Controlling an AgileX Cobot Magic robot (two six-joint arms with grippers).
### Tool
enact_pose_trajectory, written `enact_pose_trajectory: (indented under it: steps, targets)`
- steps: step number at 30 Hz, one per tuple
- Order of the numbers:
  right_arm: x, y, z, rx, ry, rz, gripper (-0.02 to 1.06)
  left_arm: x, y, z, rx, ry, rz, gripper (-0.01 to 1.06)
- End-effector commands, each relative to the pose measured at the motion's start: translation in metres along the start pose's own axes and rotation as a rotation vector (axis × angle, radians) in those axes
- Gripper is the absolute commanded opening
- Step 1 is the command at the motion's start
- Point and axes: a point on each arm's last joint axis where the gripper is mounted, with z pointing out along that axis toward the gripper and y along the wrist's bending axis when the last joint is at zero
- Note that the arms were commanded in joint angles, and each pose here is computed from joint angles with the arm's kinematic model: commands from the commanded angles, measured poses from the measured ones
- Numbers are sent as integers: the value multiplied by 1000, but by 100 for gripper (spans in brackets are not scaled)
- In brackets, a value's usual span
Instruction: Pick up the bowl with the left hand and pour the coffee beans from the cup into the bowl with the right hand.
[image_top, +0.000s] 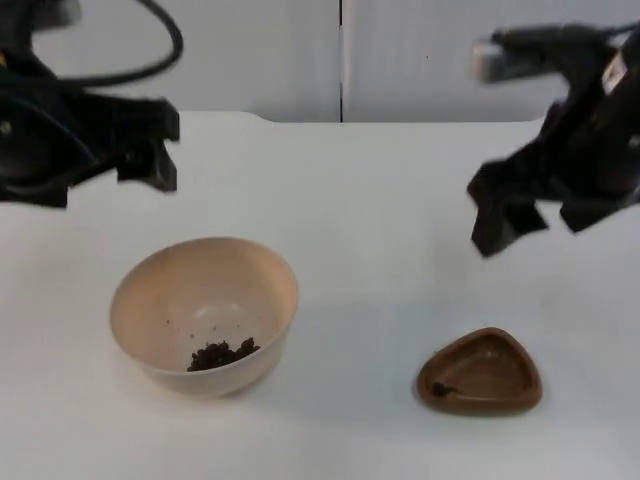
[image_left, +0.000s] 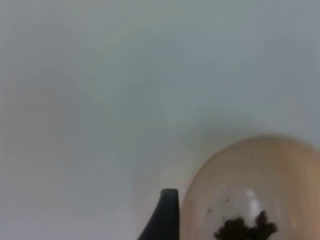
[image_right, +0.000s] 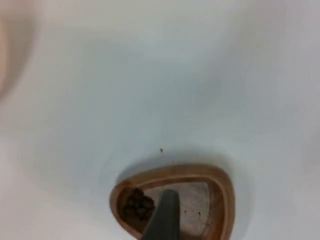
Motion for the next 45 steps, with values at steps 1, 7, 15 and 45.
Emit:
enact_pose_trajectory:
  steps: [1, 7, 15, 45]
  targets:
    - [-1, -2, -31, 1, -62, -10, 75, -8, -4, -25, 35, -78, -23, 80]
    - [-1, -1, -98, -17, -251, -12, 75, -16, -9, -82, 99, -251, -15, 80]
    - [12, -2, -154, -19, -389, -63, 75, -13, -10, -152, 171, -465, 21, 80]
    - [120, -12, -197, -24, -523, -84, 75, 39, 1, -225, 168, -465, 218, 80]
